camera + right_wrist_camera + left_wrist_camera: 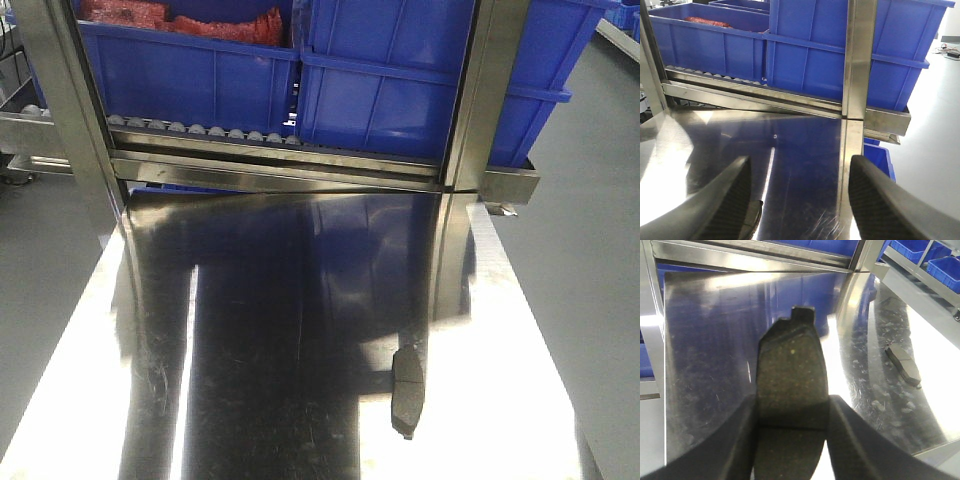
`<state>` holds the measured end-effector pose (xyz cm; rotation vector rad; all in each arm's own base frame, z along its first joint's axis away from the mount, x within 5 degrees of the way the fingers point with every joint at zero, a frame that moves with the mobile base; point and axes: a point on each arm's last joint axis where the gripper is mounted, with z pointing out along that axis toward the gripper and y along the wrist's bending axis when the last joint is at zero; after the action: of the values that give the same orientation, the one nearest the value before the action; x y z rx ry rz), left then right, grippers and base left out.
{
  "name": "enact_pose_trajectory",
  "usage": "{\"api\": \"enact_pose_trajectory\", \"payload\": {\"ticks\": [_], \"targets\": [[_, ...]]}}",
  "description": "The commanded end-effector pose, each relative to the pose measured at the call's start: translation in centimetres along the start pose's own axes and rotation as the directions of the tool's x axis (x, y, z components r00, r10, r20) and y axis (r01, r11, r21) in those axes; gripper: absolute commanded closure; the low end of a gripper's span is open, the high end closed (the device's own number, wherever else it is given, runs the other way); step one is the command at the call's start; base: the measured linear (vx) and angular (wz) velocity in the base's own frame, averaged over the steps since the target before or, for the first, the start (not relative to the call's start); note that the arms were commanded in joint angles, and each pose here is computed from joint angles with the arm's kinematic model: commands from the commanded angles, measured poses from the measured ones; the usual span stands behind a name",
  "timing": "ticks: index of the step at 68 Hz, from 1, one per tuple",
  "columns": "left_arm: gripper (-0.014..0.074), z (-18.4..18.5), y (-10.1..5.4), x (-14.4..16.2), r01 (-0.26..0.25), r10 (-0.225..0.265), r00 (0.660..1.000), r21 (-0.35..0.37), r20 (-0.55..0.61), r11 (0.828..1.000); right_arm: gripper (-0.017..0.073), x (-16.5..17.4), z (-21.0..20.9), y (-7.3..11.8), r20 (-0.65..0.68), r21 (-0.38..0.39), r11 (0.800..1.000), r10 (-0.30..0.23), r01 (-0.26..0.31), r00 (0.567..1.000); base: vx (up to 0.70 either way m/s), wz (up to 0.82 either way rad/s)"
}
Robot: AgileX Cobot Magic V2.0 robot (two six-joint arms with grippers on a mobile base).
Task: Move and align brake pads A on conveyor
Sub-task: 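Lift the held brake pad off the table with the left gripper, then lower the right gripper onto the remaining brake pad and close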
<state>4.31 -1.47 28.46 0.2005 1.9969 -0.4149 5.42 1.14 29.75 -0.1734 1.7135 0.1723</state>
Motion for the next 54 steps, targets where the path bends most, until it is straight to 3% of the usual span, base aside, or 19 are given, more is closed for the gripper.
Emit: {"api": "enact_pose_trajectory", "payload": {"ticks": [1, 4, 10, 13, 21, 28, 40, 54], "targets": [[0.06, -0.4, -0.4, -1.5, -0.005, 0.001, 0.995, 0.037, 0.1, 0.999, 0.0148, -1.7, -0.2, 0.0, 0.107, -0.002, 1.0, -0.006, 0.006, 0.994, 0.0, 0.0], [0.06, -0.4, -0.4, -1.5, -0.005, 0.001, 0.995, 0.037, 0.1, 0.999, 0.0148, -1.7, -0.2, 0.1, 0.114, -0.009, 1.0, 0.016, -0.015, 0.993, 0.0, 0.0], [0.06, -0.4, -0.4, -1.5, -0.005, 0.001, 0.995, 0.037, 0.1, 0.999, 0.0148, -1.8, -0.1, 0.3, 0.113, -0.049, 0.991, 0.132, -0.127, 0.985, 0.0, 0.0], [0.06, -0.4, -0.4, -1.5, -0.005, 0.001, 0.995, 0.037, 0.1, 0.999, 0.0148, -1.8, 0.2, 0.4, 0.097, -0.055, 0.988, 0.15, -0.145, 0.984, 0.0, 0.0], [0.06, -0.4, -0.4, -1.5, -0.005, 0.001, 0.995, 0.037, 0.1, 0.999, 0.0148, -1.0, 2.3, 0.4, -0.049, -0.034, 0.991, 0.131, -0.133, 0.99, 0.0, 0.0], [0.06, -0.4, -0.4, -1.5, -0.005, 0.001, 0.995, 0.037, 0.1, 0.999, 0.0148, 0.0, 4.6, 0.6, -0.205, -0.018, 0.987, 0.155, -0.162, 0.967, 0.0, 0.0], [0.06, -0.4, -0.4, -1.5, -0.005, 0.001, 0.995, 0.037, 0.1, 0.999, 0.0148, 0.7, 8.4, 0.7, -0.464, 0.018, 0.987, 0.149, -0.159, 0.873, 0.0, 0.0], [0.06, -0.4, -0.4, -1.5, -0.005, 0.001, 0.995, 0.037, 0.1, 0.999, 0.0148, 0.5, 13.0, 0.8, -0.629, 0.039, 0.99, 0.127, -0.133, 0.767, 0.0, 0.0]]}}
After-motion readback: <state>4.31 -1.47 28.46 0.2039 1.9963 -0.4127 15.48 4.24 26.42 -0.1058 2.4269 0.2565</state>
